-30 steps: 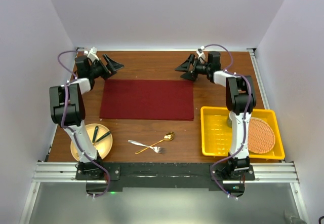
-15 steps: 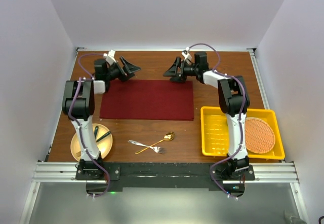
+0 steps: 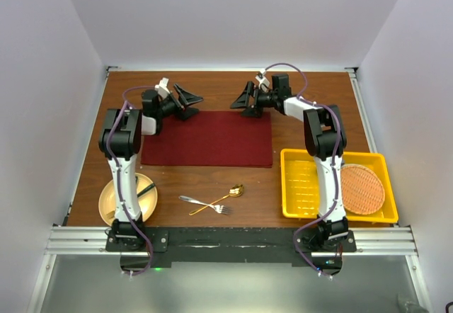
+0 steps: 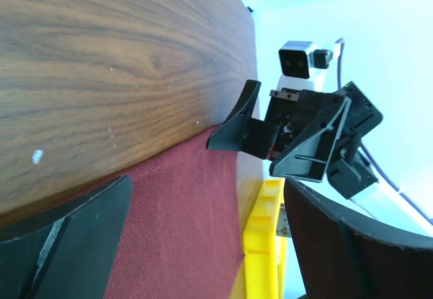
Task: Fold the napkin into a case and place the utensils inside
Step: Smooth out the rectangle-folded napkin at the center of the board, then pick up the rectangle-folded napkin at the center of the board, then fold the rectangle-folded napkin at the center of the board, then pick up the square-folded napkin from the center of the board.
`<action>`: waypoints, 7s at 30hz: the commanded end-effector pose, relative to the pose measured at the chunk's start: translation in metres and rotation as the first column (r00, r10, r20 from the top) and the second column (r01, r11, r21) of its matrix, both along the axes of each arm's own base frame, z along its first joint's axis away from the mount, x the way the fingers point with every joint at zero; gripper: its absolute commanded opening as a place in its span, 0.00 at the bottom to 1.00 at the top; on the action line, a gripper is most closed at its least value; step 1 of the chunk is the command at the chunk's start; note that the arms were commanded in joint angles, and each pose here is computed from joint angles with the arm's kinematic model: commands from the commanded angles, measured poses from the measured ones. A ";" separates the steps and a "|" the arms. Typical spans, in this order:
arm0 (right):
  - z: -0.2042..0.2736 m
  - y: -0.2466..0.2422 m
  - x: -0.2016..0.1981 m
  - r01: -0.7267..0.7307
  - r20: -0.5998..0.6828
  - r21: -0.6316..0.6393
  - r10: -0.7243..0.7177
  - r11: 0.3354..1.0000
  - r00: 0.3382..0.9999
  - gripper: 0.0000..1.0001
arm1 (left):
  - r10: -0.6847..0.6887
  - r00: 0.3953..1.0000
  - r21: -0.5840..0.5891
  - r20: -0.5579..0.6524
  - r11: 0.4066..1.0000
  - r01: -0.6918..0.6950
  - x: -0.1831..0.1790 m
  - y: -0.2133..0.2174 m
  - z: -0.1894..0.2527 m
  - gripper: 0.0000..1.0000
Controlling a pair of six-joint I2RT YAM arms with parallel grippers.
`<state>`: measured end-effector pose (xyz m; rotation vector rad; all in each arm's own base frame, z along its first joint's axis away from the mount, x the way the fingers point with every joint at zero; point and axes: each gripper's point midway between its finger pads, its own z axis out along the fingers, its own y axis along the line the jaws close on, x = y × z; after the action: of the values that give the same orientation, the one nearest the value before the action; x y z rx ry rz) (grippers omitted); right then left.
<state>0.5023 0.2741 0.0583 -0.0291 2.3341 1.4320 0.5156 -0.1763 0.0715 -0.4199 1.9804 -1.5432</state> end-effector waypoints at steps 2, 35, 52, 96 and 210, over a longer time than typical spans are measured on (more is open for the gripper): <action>-0.044 -0.031 0.007 0.076 -0.057 -0.155 -0.086 0.985 0.995 0.98 | 0.049 0.999 -0.067 -0.005 0.997 -0.050 0.010 0.032 0.003 1.00; 0.097 -0.018 0.029 0.058 0.333 -0.077 -0.029 0.995 0.942 0.96 | -0.223 0.957 0.850 0.185 0.525 -0.042 -0.037 0.147 0.066 0.81; 0.056 -0.054 -0.039 -0.068 0.277 -0.466 0.218 0.882 0.936 0.64 | -0.373 0.910 0.916 -0.184 0.270 0.296 -0.130 0.109 -0.043 0.03; -0.024 -0.099 -0.102 -0.086 -0.097 -0.596 0.034 0.799 0.995 0.64 | -0.133 0.986 0.957 -0.104 0.258 0.136 -0.033 0.232 -0.041 0.47; -0.038 -0.081 -0.122 -0.181 -0.157 -0.531 0.114 0.828 0.981 0.31 | -0.451 0.891 0.689 0.055 0.663 0.293 -0.111 -0.019 0.011 0.70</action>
<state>0.3836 0.1949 0.0226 -0.2877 2.8079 0.8204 0.3947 -0.1892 0.0545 0.3781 2.5116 -0.8722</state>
